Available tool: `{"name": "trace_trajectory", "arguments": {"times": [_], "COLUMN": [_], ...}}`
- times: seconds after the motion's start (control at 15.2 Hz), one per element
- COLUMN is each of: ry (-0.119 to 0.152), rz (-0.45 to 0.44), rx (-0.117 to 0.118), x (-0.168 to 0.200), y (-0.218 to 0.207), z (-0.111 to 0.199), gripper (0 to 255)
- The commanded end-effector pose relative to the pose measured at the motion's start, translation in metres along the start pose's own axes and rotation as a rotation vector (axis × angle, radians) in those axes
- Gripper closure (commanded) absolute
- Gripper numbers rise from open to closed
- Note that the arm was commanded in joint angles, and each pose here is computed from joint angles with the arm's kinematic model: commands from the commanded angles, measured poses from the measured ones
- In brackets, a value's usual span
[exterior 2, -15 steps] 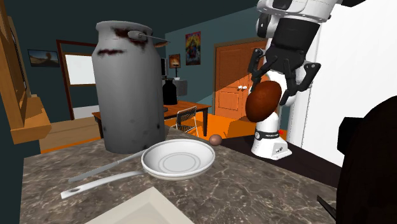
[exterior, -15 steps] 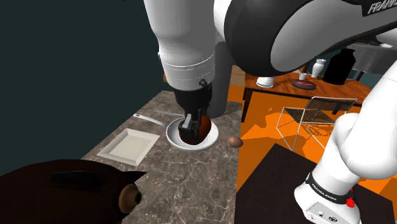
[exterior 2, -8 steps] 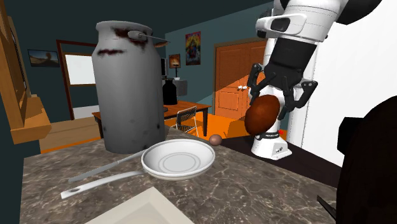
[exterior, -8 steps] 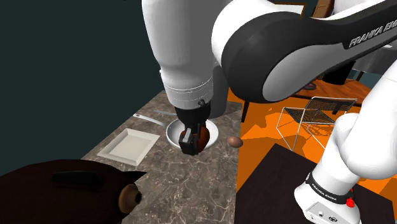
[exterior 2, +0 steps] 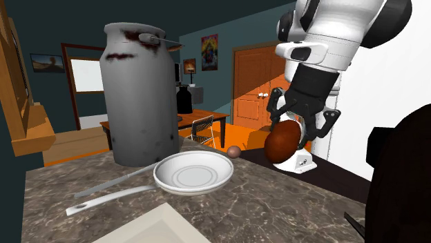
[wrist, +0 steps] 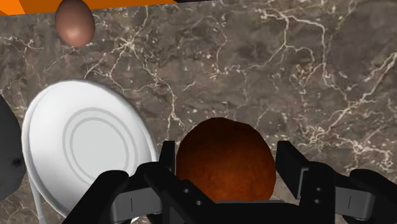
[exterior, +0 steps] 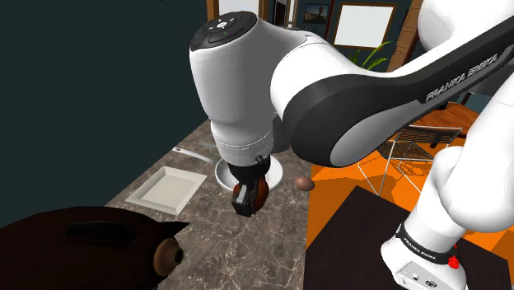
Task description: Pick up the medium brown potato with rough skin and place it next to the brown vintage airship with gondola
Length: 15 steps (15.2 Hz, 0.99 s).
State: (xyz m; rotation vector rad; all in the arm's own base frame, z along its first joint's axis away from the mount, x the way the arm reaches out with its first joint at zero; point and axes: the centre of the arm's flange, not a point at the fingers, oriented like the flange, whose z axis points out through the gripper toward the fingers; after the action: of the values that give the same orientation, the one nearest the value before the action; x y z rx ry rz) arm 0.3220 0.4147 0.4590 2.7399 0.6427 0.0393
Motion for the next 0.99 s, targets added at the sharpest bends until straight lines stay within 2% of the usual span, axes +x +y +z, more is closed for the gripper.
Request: {"name": "trace_trajectory", "arguments": {"times": [0.0, 0.92], "ry": [0.0, 0.0], "rz": [0.0, 0.0], "rx": [0.0, 0.0], "x": [0.0, 0.003], "y": [-0.004, -0.027], "z": [0.01, 0.08], "gripper": [255, 255]}}
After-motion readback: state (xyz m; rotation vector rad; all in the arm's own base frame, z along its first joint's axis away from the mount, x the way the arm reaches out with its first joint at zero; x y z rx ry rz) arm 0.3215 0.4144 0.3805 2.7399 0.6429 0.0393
